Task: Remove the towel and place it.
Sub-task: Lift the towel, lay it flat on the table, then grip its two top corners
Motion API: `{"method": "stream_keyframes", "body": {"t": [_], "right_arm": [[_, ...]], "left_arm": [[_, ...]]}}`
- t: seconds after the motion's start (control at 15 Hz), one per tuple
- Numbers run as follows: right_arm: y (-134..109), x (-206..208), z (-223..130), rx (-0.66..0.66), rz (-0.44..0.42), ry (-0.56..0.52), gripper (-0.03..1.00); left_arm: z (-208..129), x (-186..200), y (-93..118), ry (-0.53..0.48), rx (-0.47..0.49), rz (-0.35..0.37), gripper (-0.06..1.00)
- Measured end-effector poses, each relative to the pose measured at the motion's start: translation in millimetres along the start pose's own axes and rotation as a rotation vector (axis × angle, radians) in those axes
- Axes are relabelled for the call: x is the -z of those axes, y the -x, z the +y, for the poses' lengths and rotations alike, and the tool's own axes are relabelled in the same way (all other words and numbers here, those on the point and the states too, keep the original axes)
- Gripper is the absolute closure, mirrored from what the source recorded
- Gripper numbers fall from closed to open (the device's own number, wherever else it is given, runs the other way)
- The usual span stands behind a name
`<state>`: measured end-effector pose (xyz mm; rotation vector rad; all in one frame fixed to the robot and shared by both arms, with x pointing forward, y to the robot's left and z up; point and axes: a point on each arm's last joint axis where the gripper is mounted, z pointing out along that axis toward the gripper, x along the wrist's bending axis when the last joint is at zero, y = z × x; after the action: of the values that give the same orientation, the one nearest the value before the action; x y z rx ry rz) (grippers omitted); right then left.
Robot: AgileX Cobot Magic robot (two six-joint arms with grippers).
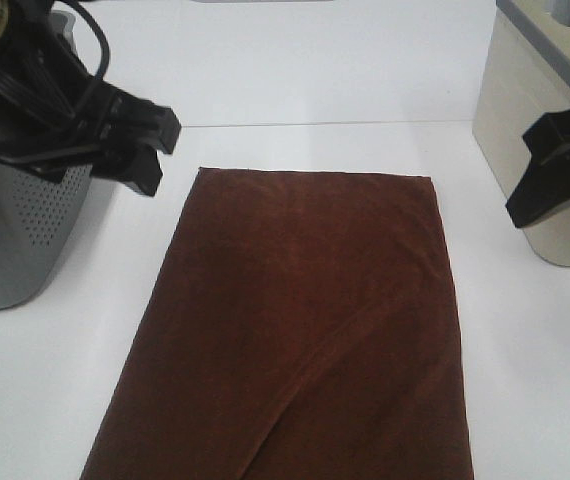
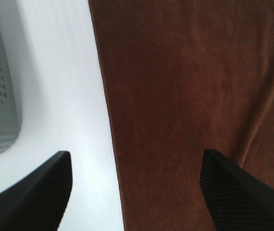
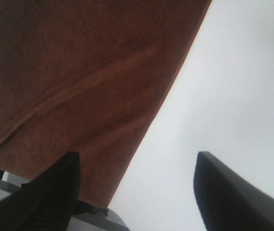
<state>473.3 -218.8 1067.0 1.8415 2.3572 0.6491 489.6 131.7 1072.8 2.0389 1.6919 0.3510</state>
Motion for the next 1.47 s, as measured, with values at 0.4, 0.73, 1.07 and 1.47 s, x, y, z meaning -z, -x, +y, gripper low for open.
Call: {"method": "stream_keyframes", "body": {"t": [0.4, 0.73, 1.07, 1.47], "right_arm": [[3, -30, 74, 0.011, -0.015, 0.011, 0.44], [10, -84, 143, 0.015, -0.019, 0.012, 0.44], [28, -147, 171, -0.028, -0.098, -0.042, 0.44], [47, -209, 179, -0.085, -0.186, -0.120, 0.44]], "left_arm": [[34, -26, -41, 0.093, 0.102, 0.041, 0.24], [84, -98, -36, 0.019, 0.048, 0.082, 0.24], [123, -149, -26, -0.050, 0.011, 0.115, 0.24], [134, -192, -23, -0.112, -0.007, 0.140, 0.24]]}}
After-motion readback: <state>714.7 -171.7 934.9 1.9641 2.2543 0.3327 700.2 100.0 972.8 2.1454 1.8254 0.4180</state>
